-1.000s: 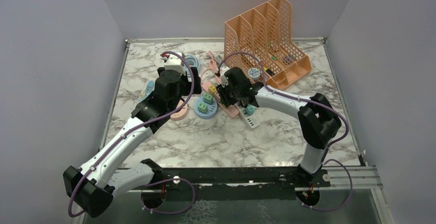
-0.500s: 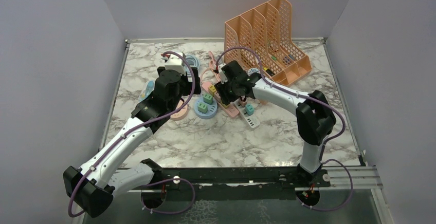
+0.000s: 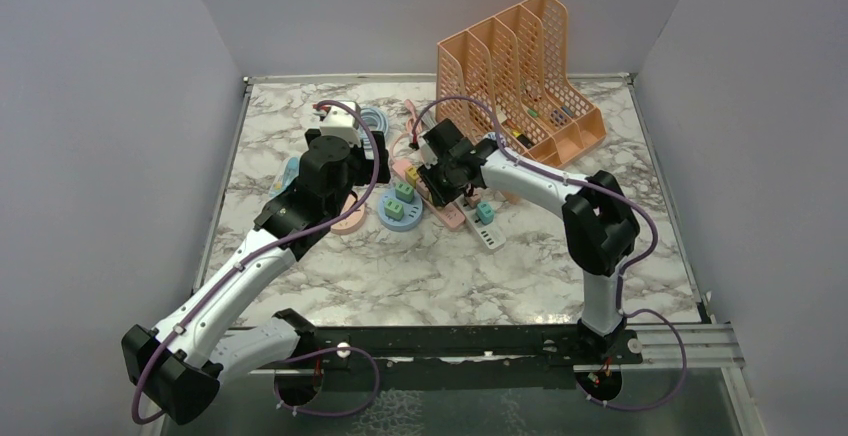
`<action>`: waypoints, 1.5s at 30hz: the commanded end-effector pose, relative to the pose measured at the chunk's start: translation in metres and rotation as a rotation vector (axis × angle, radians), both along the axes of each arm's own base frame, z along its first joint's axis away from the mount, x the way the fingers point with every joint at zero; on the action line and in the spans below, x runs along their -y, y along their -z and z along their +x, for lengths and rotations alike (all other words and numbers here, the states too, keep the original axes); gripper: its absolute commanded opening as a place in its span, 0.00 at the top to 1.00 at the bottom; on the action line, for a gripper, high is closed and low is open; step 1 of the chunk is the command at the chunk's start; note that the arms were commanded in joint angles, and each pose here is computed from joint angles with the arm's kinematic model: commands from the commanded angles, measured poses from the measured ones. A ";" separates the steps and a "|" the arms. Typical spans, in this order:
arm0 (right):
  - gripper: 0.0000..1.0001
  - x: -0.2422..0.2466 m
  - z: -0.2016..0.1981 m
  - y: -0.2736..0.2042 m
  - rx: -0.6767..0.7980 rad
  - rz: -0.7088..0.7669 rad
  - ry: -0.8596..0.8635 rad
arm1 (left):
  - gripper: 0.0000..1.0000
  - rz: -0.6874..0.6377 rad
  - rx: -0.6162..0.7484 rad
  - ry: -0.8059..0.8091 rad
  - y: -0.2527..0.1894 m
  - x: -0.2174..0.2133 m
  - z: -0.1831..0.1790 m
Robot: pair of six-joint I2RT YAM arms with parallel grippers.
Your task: Insert the plug
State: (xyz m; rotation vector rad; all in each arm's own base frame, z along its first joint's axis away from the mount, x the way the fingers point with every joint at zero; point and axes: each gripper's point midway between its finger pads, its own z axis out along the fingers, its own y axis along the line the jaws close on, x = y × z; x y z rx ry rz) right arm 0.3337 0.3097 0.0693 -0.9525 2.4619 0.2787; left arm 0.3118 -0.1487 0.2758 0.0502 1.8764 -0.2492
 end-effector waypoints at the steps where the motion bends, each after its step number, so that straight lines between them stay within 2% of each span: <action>1: 0.99 0.019 -0.015 0.052 -0.093 -0.131 0.003 | 0.12 -0.013 0.054 -0.028 -0.016 -0.008 0.002; 9: 0.99 0.048 -0.037 0.112 -0.189 -0.297 0.100 | 0.12 -0.009 0.051 -0.034 -0.013 -0.007 0.005; 16: 0.99 0.053 -0.035 0.126 -0.181 -0.340 0.150 | 0.12 0.002 0.048 -0.034 -0.012 -0.007 0.008; 20: 0.98 0.029 -0.022 0.092 -0.139 -0.228 0.148 | 0.12 0.001 0.052 -0.032 -0.015 -0.006 0.009; 25: 0.63 -0.004 -0.001 0.008 -0.025 -0.004 0.174 | 0.12 0.007 0.079 -0.035 -0.031 -0.008 0.010; 30: 0.41 -0.008 0.017 -0.086 0.139 0.151 0.269 | 0.12 0.000 0.095 -0.023 -0.041 -0.008 0.008; 33: 0.37 -0.001 0.023 -0.127 0.222 0.223 0.336 | 0.12 -0.018 0.093 -0.008 -0.042 -0.006 0.005; 36: 0.37 0.006 0.030 -0.148 0.293 0.280 0.400 | 0.12 -0.034 0.081 0.005 -0.041 -0.004 0.002; 41: 0.39 0.013 0.052 -0.135 0.271 0.280 0.515 | 0.12 -0.075 0.047 0.049 -0.032 0.006 -0.003; 45: 0.44 0.008 0.077 -0.110 0.229 0.254 0.586 | 0.12 -0.125 0.022 0.053 -0.030 0.011 -0.006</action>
